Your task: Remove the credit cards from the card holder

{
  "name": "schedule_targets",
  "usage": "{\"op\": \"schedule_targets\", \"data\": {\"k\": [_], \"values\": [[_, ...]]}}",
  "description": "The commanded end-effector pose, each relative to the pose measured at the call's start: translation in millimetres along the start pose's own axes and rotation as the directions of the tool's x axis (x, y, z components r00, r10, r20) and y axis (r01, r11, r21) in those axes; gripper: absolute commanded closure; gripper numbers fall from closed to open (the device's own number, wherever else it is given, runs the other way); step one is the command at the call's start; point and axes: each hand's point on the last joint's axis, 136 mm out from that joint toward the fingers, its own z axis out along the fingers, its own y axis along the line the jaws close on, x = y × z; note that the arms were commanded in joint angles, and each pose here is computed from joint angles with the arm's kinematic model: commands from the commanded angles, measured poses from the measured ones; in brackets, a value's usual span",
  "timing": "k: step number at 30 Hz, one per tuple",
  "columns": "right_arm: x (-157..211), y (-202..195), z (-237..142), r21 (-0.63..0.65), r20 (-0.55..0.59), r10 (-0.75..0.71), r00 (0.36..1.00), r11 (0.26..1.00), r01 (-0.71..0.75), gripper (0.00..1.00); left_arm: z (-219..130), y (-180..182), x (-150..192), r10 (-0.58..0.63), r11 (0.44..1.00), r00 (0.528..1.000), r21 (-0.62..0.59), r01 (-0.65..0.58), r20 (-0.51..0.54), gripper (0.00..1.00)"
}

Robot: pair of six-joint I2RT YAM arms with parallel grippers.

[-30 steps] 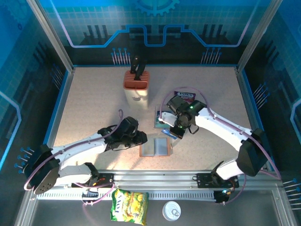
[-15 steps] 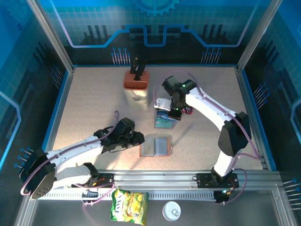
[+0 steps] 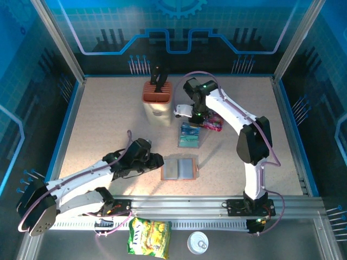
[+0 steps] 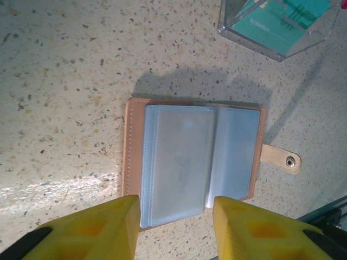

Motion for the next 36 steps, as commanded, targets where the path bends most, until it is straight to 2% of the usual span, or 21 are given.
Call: {"op": "schedule_targets", "data": {"k": [1, 6, 11, 21, 26, 32, 36], "values": [[3, -2, 5, -0.045, -0.009, -0.003, 1.000, 0.999, 0.003, 1.00, 0, 8, 1, -0.037, 0.999, 0.999, -0.004, 0.037, 0.008, 0.60], [4, -4, 18, -0.075, -0.020, 0.010, 1.000, 0.997, -0.012, 0.99, -1, 9, 0, -0.038, 0.999, 0.999, -0.009, 0.038, 0.008, 0.59], [5, -2, 24, -0.092, -0.029, 0.023, 0.999, 0.995, -0.026, 0.93, 0, 10, 0, -0.047, 0.999, 0.999, -0.007, 0.047, 0.011, 0.59], [5, 2, 0, -0.056, 0.004, 0.061, 0.998, 0.997, -0.061, 0.86, 10, 10, 2, -0.051, 0.999, 0.999, -0.008, 0.051, -0.015, 0.59], [2, 3, -16, -0.023, 0.050, 0.130, 0.990, 0.991, -0.129, 0.85, 16, 9, 2, -0.045, 0.999, 0.999, -0.012, 0.045, -0.026, 0.59], [-10, 15, -25, -0.051, 0.174, 0.306, 0.936, 0.952, -0.302, 0.85, 26, 7, 4, -0.045, 0.999, 0.998, -0.013, 0.045, -0.052, 0.61], [-12, 22, -27, -0.080, 0.241, 0.465, 0.852, 0.884, -0.460, 0.87, 32, 7, 5, -0.047, 0.999, 0.997, -0.015, 0.046, -0.066, 0.62]]}}
